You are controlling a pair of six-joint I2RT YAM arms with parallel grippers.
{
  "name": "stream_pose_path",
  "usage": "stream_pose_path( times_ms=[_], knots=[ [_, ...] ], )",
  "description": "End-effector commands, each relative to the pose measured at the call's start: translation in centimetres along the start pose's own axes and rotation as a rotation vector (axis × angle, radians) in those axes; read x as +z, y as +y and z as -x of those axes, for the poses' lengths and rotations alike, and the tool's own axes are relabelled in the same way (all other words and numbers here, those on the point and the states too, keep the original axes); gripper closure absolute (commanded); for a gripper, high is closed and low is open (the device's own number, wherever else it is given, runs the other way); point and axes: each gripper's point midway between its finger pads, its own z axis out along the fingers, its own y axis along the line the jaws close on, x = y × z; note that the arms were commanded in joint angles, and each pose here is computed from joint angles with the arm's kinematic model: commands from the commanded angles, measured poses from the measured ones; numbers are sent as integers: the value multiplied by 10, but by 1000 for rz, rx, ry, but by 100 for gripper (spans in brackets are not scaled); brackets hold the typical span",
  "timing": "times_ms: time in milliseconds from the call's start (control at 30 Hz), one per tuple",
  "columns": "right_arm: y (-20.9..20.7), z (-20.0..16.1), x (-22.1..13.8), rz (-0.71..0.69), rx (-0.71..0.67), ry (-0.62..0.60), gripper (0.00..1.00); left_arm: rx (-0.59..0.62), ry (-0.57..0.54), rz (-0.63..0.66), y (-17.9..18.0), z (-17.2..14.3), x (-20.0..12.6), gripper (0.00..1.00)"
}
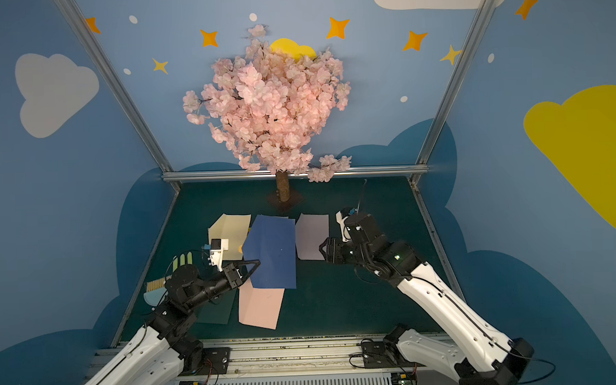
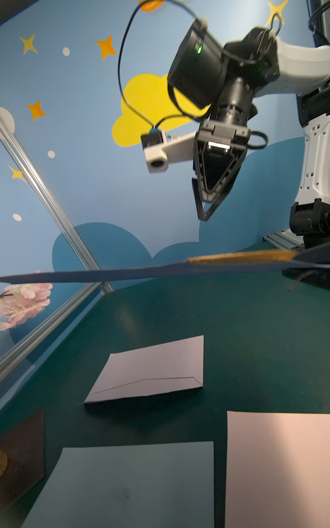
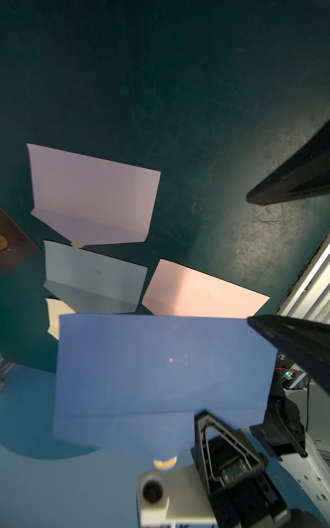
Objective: Open the envelope
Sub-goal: Place the envelope at the center of the board.
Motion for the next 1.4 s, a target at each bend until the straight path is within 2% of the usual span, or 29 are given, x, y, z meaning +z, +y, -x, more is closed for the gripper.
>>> stream_pose_path(
  times_ms=[0,100,300,633,833,1033,1233,1367],
  knots=[
    [-16,-5,-5,-82,-12,-7,37,-5,-47,71,14,-3,9,97],
    [-14,-8,-3,-77,-16,9,36,-16,-11,87,18,-20,23,97],
    [-11,-12,4,-50,-5,16,36,-46,-14,97,29,-50,46,97],
    [-9,-16,8,-35,1,31,36,-55,-7,174,37,-74,73,97],
    [-9,-17,10,-31,1,33,36,-153,6,246,62,-89,83,97],
    [-11,-19,11,-36,0,38,36,-191,77,270,68,-124,99,97],
    [-11,-19,9,-35,-2,33,36,-257,102,327,90,-141,97,97],
    [-13,-20,8,-38,-1,31,36,-259,106,360,95,-143,91,97]
  ],
)
